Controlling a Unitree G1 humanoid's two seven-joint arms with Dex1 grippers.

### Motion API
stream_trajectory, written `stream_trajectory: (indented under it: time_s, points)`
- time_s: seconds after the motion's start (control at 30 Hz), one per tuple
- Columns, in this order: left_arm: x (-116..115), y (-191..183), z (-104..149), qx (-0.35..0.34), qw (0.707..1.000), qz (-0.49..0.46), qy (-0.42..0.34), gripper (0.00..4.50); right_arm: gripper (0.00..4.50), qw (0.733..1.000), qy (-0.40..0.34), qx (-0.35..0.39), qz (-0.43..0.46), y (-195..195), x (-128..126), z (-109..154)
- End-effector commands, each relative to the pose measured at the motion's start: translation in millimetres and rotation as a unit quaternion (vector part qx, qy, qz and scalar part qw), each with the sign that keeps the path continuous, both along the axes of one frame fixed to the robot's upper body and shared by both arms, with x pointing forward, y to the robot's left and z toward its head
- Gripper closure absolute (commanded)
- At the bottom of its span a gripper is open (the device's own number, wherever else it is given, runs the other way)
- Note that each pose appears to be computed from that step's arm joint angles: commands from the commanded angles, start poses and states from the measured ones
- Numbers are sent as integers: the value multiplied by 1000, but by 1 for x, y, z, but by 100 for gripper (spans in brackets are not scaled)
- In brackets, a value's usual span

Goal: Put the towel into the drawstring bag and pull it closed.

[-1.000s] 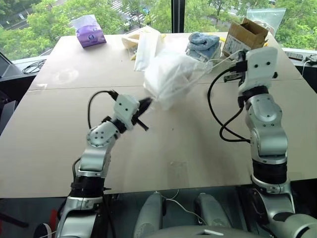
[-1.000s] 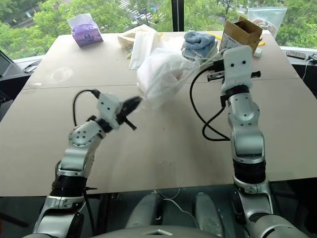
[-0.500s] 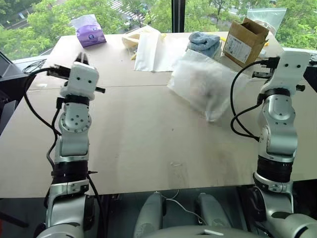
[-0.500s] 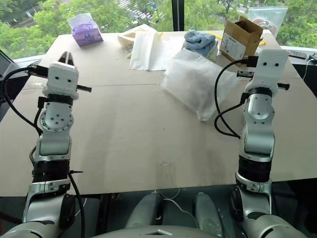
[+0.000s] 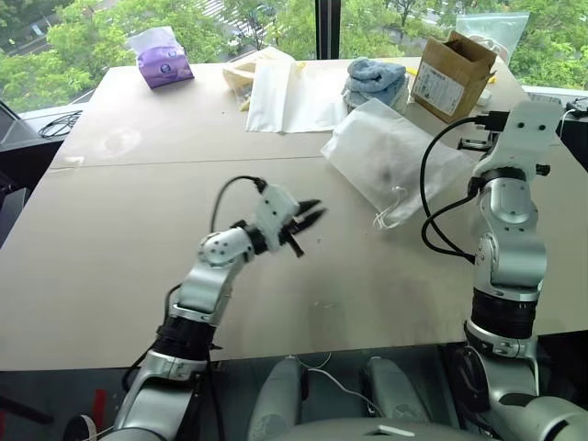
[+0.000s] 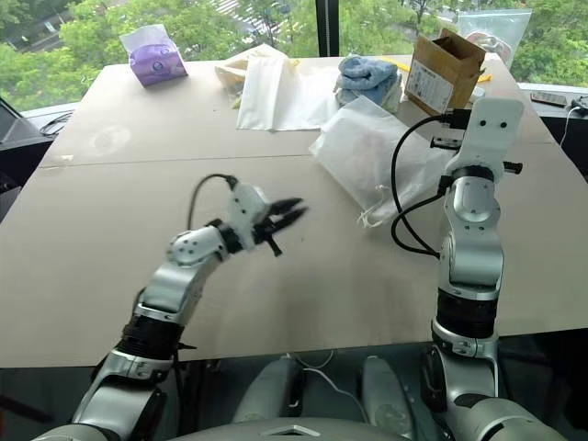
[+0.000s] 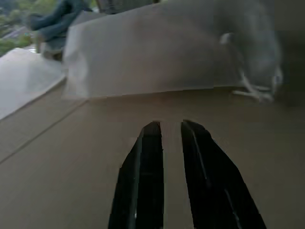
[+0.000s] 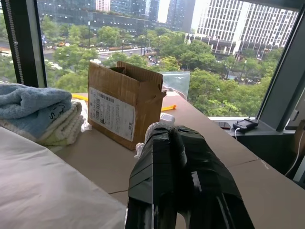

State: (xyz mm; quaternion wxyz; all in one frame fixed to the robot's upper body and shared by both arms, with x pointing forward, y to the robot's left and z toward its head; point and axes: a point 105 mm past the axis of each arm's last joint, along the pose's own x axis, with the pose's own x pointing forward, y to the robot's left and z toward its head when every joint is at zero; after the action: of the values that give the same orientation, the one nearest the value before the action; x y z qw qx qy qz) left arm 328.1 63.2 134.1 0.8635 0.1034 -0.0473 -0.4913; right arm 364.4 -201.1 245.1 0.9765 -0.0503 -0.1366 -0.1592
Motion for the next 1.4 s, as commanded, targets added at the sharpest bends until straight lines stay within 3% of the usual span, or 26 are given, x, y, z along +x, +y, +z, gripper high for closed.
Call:
stream_trajectory:
  time_s: [0.03,0.13,0.33,0.57,0.93,1.03,1.17,1.4]
  points:
    - [-1,-39,20,-46,998,-39,6,183,450,999,-37,-9,24,13,-7,19]
    - [14,-75,29,-82,996,-25,13,183,450,999,-35,-12,34,18,-6,18]
    - [35,-110,28,-69,998,-11,-3,183,450,999,-33,-11,39,22,-7,16]
    - [67,-107,20,-69,995,79,0,183,450,998,-36,-14,39,23,-10,17]
    - [58,-129,-3,-63,996,23,58,183,450,999,-38,-14,30,20,-12,16]
    - [55,-130,-5,-61,996,14,61,259,450,999,-38,-13,29,19,-13,16]
    - [62,-123,-2,-75,994,36,64,435,450,999,-38,-12,29,19,-12,16]
    - [76,-101,8,-109,989,90,46,444,450,999,-37,-12,31,19,-12,16]
